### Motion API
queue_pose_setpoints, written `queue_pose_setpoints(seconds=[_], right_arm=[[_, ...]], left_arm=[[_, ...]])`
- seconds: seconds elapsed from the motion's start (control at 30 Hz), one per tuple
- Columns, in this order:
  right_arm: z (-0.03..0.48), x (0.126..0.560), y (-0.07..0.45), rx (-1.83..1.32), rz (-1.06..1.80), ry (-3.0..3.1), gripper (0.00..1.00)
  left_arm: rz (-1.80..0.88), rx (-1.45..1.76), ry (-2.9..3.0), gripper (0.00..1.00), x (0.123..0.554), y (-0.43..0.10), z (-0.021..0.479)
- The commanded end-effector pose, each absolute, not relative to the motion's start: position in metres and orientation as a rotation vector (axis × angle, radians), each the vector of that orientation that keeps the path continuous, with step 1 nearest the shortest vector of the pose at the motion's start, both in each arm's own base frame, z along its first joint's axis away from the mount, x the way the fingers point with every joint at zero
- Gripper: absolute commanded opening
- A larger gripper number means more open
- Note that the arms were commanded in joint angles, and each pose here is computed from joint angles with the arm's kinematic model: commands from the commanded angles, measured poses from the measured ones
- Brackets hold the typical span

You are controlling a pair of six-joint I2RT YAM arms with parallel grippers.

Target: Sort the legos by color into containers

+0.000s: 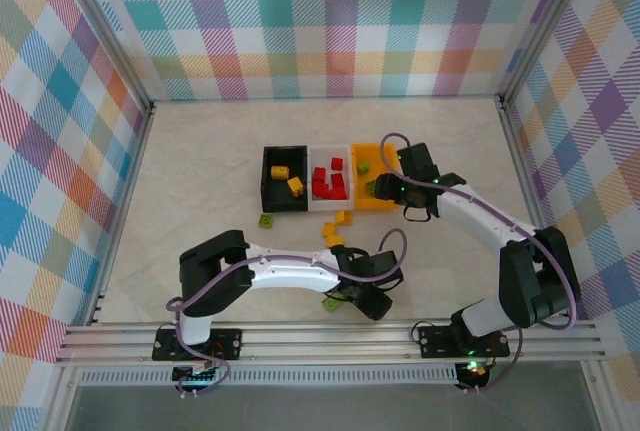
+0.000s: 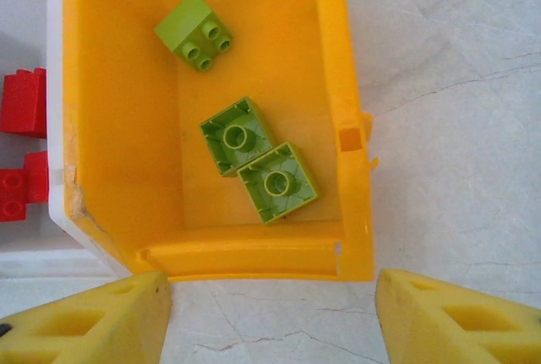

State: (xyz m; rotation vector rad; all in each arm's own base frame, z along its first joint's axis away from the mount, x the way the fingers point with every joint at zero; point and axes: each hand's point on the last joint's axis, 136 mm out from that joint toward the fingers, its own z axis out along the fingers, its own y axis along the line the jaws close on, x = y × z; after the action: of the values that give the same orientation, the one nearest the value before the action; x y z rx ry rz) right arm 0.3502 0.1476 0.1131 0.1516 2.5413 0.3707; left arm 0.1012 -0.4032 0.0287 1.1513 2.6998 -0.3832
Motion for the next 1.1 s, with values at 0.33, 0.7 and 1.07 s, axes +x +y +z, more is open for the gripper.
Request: queue_pose_setpoints(seconds=[0.33,0.7,1.07], right_arm=[[0.118,0.350,0.150,0.149,0.414,2.518,0.64],[0.119,0.350,0.151,0.140,0.426,2.513,0.63],[0.114,0.349,0.156,0.144,0.460,2.525,0.62]], left_arm=[[-0.323,1.043,2.644,0.37,0.124,-0.388,0.045],[-0.347,0.720,2.624,0.37,0.178,-0.325,0.087],[-0.315,0.134,2.500,0.39,0.318,-0.231,0.142]])
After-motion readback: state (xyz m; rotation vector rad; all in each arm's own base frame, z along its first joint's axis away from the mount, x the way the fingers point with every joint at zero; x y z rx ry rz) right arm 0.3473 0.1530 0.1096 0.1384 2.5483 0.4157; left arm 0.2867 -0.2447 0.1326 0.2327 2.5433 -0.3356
